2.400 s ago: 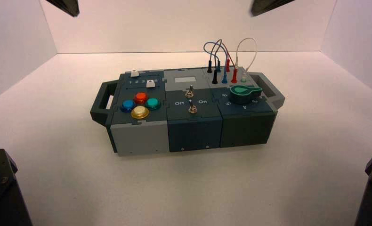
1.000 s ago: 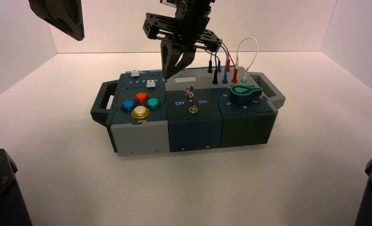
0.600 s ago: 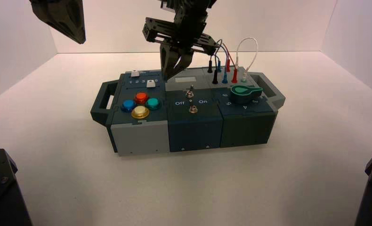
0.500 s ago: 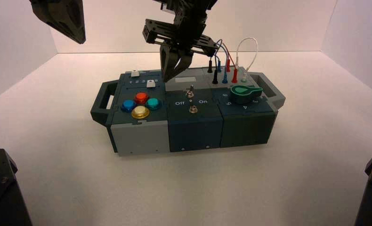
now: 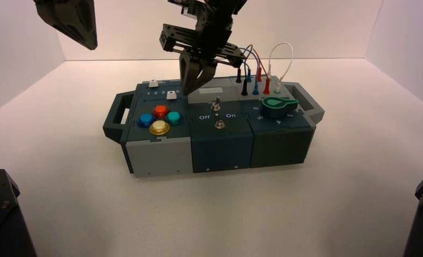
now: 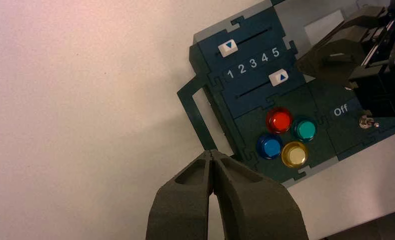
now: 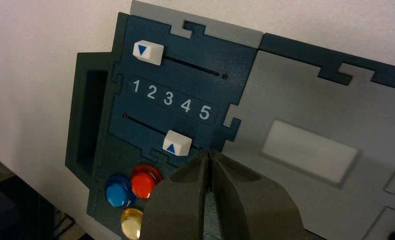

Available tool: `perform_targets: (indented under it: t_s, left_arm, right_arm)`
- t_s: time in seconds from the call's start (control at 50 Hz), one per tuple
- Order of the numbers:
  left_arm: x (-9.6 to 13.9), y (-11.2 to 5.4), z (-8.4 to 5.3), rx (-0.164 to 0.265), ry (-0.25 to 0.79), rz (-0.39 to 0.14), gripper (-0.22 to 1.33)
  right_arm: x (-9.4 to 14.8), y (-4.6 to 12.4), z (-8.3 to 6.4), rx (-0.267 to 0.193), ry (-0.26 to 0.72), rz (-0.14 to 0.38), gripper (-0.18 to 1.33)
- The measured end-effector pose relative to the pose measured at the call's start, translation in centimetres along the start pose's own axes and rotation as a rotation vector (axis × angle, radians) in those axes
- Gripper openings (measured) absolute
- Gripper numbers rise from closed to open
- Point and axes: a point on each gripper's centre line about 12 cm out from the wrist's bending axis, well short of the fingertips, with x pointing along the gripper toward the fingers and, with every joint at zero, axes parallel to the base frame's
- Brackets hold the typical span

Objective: Move the bottom slider to position 1.

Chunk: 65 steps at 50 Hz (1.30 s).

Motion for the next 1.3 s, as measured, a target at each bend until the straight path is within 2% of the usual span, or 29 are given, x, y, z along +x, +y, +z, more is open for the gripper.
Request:
perform_targets:
  t_s: [0.5, 0.96, 1.3]
  left_arm:
    - [0.1, 0.0, -0.1, 0.001, 0.003, 0.001, -0.16]
    - [0.2, 0.0, -0.3, 0.002, 0.011, 0.001, -0.16]
    - [0.4, 0.0, -0.3, 0.002, 0.017, 0.002, -0.16]
  right_arm:
    - [0.9, 0.4, 0.4, 0.011, 0.006, 0.01, -0.14]
    - [2.0, 3.0, 0.3, -0.013, 0.022, 0.047, -0.14]
    - [2.6, 3.9, 0.6, -0.021, 0.025, 0.06, -0.14]
